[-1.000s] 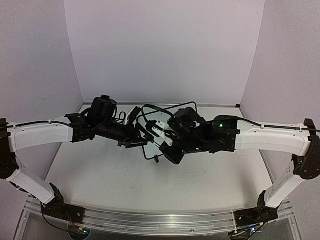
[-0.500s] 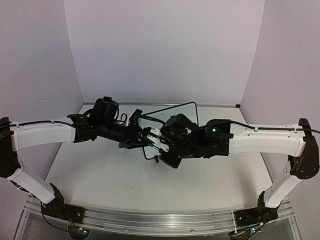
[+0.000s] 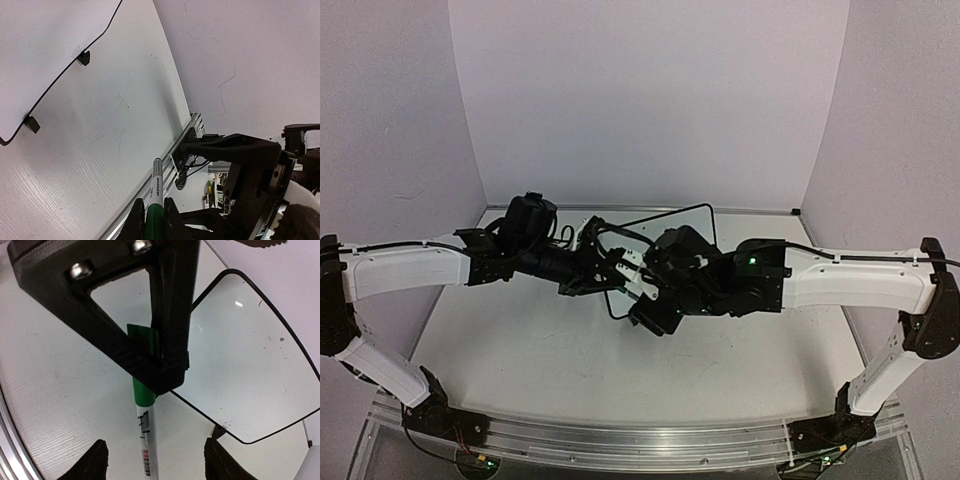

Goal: Write a sentence on the whiteboard
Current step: Pass from the right arm to the left, then open the pen cap from the whiteboard marker.

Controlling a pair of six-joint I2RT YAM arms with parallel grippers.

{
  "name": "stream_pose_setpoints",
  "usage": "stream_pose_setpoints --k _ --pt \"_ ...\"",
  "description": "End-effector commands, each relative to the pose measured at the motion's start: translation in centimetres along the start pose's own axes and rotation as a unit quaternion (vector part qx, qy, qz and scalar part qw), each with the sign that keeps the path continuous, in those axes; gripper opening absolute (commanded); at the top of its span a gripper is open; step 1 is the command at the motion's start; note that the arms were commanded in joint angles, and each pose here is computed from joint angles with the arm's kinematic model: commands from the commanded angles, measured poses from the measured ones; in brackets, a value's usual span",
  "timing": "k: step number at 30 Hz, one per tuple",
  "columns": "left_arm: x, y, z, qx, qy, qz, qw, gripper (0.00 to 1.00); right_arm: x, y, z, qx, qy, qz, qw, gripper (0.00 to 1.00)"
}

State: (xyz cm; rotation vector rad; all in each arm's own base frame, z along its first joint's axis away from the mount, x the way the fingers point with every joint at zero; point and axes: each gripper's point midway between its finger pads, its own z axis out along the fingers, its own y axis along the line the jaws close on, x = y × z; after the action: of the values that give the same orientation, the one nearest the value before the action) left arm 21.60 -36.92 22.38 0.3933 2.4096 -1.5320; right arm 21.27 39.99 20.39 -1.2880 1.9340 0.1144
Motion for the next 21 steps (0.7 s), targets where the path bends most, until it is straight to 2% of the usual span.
stream_pose_setpoints --k 1,7,11,16,21 --pt "-2.9 -1.9 -2.4 0.027 -0.083 0.014 0.996 0.00 -2.9 -2.7 -3.5 -0.009 -0.087 0.109 0.990 0.79" --pt "-4.6 -3.6 -5.5 0.083 -0.170 0.034 0.981 0.00 -3.7 -4.9 -4.1 -0.101 -0.170 0.266 0.943 0.87" --pt "-4.8 -6.2 -8.0 0.125 -0.215 0.079 0.965 0.00 -5.9 -4.5 -5.4 -0.194 -0.248 0.353 0.881 0.90" --pt "-4.2 -8.7 -10.5 0.171 -0.242 0.119 0.948 0.00 -8.6 -3.0 -7.3 -0.308 -0.321 0.390 0.806 0.92" --pt "-3.4 -9.6 -11.4 0.188 -0.240 0.137 0.943 0.00 -10.3 -1.5 -9.0 -0.399 -0.355 0.391 0.750 0.91"
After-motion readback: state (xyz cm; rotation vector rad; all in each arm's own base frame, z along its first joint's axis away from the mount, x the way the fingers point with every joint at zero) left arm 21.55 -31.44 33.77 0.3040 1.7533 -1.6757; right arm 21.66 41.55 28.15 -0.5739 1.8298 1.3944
